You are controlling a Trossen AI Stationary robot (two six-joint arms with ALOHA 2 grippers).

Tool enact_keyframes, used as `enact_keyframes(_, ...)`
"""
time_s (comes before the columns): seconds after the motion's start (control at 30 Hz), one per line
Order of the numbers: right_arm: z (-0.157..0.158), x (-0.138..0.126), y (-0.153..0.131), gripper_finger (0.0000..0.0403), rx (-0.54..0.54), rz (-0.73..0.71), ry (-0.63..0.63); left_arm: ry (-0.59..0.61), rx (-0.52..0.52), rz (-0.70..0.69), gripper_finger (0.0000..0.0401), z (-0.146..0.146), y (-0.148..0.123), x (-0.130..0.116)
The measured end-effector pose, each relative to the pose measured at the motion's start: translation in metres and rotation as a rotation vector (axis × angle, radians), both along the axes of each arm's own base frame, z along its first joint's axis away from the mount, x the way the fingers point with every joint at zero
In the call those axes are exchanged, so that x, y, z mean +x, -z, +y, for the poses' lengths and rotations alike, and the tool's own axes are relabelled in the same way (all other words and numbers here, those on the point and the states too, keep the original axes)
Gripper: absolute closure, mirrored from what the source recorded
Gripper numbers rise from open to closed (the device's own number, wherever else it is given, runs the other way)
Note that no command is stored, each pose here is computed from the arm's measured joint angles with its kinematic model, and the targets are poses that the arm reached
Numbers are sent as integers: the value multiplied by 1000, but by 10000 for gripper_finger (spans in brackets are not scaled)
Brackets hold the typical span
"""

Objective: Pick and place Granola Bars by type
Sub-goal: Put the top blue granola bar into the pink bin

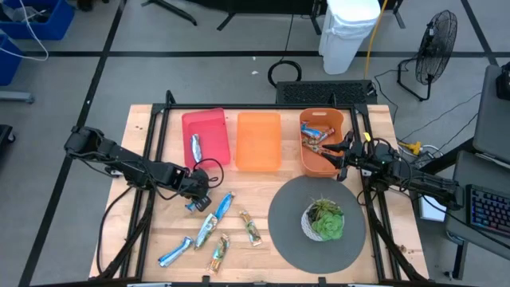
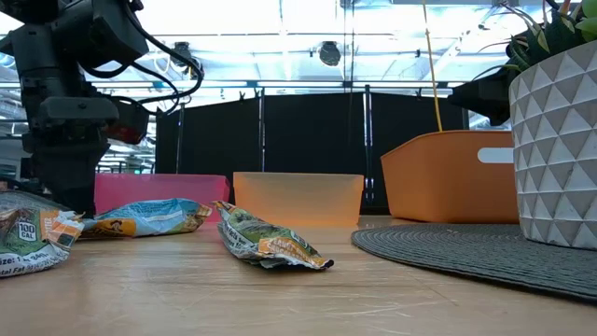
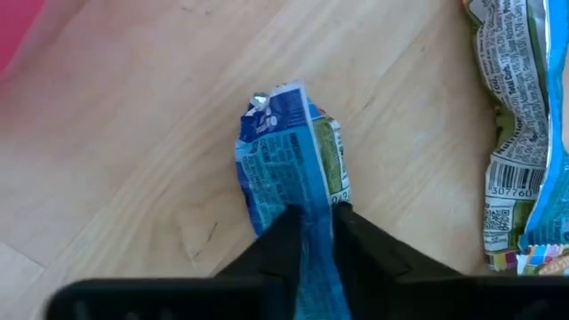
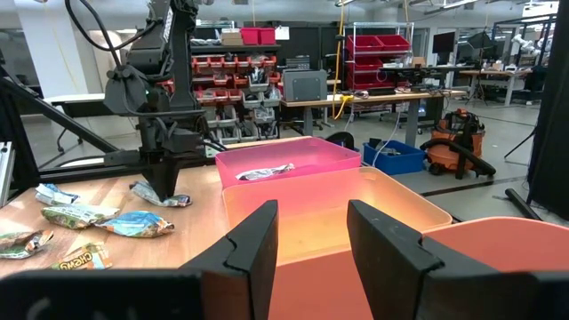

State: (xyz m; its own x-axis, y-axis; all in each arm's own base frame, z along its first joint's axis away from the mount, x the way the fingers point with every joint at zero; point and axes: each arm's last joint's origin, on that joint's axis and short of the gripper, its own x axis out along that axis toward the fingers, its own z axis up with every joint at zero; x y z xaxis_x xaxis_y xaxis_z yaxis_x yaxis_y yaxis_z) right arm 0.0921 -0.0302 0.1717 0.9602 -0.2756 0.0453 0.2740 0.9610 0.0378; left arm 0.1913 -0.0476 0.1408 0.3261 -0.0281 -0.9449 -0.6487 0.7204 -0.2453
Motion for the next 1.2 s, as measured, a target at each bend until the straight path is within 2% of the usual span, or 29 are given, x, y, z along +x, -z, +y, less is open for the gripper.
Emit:
enact_keyframes(0.1,0,0,0,275,0,0,0,0,2,5,378,0,0,0)
enact_keyframes(0.17,0,0,0,275,0,0,0,-2,4,3,393,0,0,0)
enact_keyframes(0.37,0,0,0,275,0,0,0,46,76,-67,398,-2,-9,8)
enact_keyframes(0.6,0,0,0,275,0,0,0,179,209,-214,399,-6,-51,34)
enact_keyframes(0.73,0,0,0,275,0,0,0,246,349,-298,399,-7,-82,47)
enact_keyframes(1.0,0,0,0,275,0,0,0,279,748,-381,400,-5,-142,63)
enact_keyframes(1.1,0,0,0,275,0,0,0,303,852,-375,400,-3,-150,63)
enact_keyframes(1.2,0,0,0,275,0,0,0,268,891,-349,400,6,-146,58)
